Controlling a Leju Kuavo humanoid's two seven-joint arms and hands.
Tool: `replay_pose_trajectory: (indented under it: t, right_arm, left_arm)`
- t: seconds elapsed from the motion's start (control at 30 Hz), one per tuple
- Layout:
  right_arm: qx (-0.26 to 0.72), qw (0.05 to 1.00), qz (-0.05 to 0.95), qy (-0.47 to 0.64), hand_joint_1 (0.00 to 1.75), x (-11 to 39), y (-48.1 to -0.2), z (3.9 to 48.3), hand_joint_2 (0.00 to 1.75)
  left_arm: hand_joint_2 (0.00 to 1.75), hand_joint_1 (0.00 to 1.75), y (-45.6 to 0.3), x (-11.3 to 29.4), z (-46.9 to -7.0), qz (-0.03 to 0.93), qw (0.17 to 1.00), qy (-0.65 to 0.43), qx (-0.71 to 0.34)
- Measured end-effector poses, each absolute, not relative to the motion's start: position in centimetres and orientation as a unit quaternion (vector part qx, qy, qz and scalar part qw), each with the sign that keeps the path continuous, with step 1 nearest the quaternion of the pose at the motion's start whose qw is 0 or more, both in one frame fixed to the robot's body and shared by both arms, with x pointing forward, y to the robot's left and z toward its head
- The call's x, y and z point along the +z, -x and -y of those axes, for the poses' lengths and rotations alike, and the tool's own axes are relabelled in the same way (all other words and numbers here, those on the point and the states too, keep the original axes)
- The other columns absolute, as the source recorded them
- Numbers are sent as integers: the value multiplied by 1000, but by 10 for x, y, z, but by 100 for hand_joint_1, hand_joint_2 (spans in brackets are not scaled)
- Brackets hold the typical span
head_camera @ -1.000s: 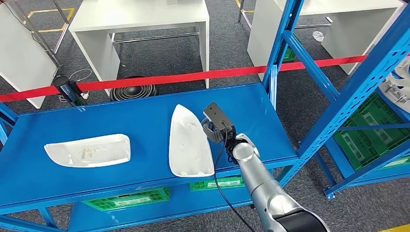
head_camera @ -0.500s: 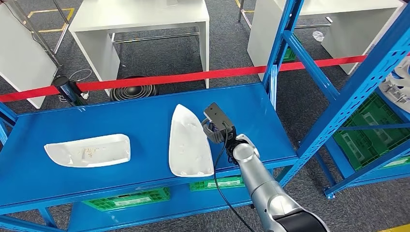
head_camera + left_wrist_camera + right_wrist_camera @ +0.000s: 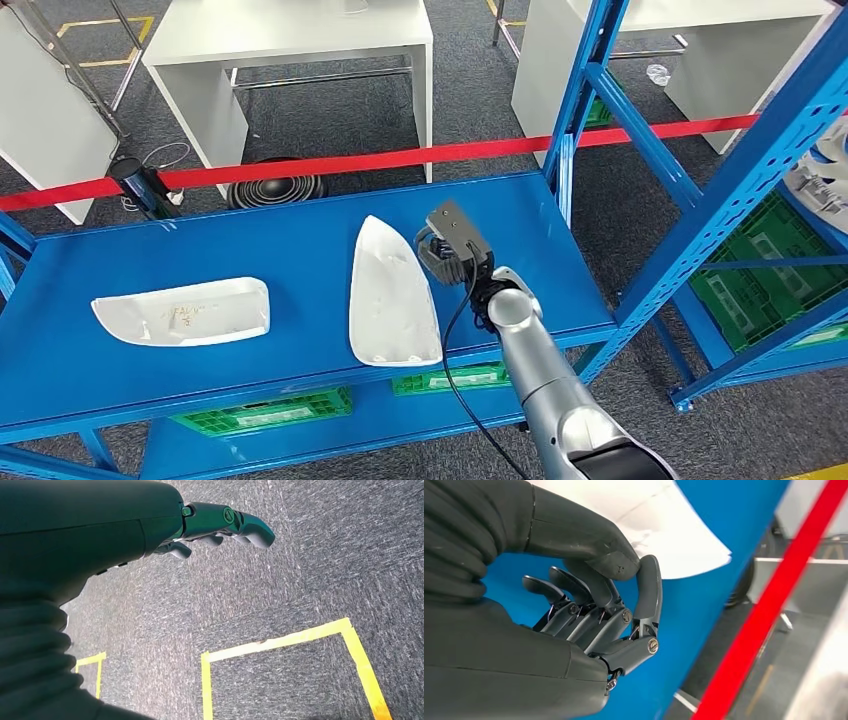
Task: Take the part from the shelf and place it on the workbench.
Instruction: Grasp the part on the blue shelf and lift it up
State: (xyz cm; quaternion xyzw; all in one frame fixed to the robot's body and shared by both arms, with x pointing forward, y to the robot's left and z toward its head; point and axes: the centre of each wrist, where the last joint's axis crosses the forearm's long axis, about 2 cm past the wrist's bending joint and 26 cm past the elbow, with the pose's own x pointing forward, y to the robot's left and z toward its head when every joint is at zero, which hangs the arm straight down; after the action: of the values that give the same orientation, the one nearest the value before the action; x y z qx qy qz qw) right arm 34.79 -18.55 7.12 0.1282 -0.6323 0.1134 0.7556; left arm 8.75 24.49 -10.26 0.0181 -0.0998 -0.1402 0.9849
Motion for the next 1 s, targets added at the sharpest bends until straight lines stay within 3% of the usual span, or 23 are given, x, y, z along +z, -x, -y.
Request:
replay_pose_trajectory:
  t: [0.27,0.6,0.73,0.83,0.97,1.0]
  right_arm:
    - [66,691,694,-194,175,102,-346,183,175]
    - [108,670,712,-182,175,118,-341,175,175]
    - [154,670,705,-174,0,119,-338,165,0]
    - [181,664,702,-183,0,121,-337,154,0]
    - [242,648,691,-211,0,128,-335,130,0]
    - [259,643,687,-218,0,129,-334,123,44]
  left_arm:
    - [175,0,-83,-104,-245,100,985,-17,-141]
    - [175,0,-80,-104,-245,97,985,-14,-142]
    - [175,0,-81,-104,-245,97,984,-10,-146]
    - [175,0,-81,-104,-245,94,984,-12,-149]
    - [0,0,-82,-104,-245,95,985,-19,-145]
    - [0,0,-83,-104,-245,97,985,-19,-144]
